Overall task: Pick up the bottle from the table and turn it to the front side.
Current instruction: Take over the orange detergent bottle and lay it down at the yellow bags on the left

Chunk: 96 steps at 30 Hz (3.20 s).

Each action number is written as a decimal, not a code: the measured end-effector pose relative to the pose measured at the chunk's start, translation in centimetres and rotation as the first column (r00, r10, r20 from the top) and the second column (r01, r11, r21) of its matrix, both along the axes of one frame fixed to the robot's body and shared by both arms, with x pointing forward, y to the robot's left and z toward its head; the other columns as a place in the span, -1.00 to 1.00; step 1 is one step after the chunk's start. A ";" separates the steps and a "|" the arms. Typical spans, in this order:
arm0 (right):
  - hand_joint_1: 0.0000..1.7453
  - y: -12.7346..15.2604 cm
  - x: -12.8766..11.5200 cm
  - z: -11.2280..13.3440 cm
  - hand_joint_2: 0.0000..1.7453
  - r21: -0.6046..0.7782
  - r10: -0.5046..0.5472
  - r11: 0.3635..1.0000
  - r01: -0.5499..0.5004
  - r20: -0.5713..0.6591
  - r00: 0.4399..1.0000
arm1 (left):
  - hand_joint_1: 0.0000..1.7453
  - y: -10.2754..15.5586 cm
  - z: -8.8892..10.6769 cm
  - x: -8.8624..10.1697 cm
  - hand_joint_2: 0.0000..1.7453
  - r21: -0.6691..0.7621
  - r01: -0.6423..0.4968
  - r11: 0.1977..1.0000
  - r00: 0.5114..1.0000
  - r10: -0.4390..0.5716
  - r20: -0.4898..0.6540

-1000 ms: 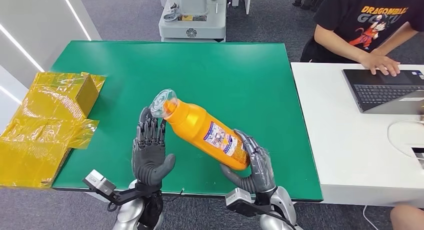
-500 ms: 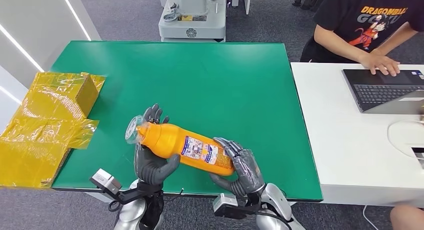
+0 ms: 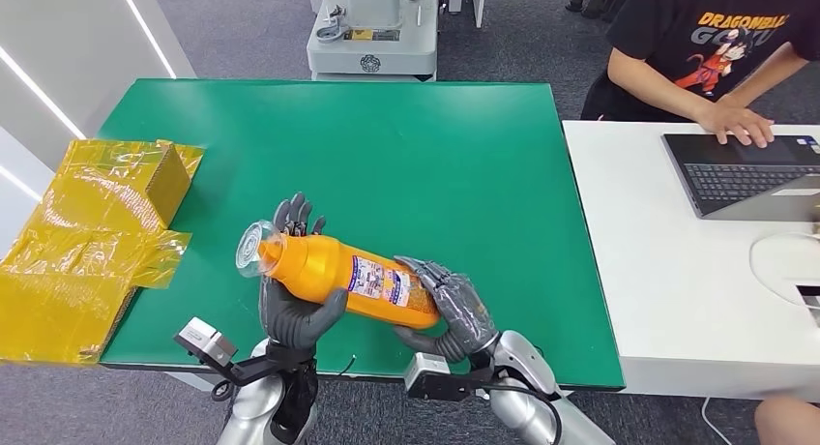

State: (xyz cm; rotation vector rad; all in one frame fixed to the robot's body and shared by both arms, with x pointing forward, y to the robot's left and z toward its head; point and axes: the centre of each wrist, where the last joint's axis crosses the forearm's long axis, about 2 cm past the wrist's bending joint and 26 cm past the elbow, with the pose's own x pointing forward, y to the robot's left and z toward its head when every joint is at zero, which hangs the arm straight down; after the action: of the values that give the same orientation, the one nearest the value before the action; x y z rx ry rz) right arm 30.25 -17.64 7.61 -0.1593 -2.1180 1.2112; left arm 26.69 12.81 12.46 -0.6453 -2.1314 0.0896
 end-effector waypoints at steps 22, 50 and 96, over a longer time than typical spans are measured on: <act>0.57 0.9 0.1 -1.1 1.00 0.018 0.026 1.000 -0.025 -0.037 0.999 | 1.00 0.2 -0.1 0.0 1.00 0.029 -0.016 0.999 1.000 0.016 0.004; -1.00 2.6 -5.4 1.7 1.00 0.446 -0.145 0.886 0.128 0.004 0.989 | 1.00 0.7 1.1 0.6 1.00 0.046 -0.102 0.994 0.994 0.101 0.040; -1.00 4.6 -9.2 8.1 1.00 0.702 -0.095 0.711 0.043 0.034 0.995 | 1.00 26.4 3.4 13.1 1.00 0.783 -0.358 -0.508 0.874 0.112 0.472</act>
State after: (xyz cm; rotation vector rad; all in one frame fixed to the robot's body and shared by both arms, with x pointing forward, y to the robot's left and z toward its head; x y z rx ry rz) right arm 21.05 -13.04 15.68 0.0693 -2.4553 0.2811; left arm 39.78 39.26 15.87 1.1424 -1.4063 -1.5780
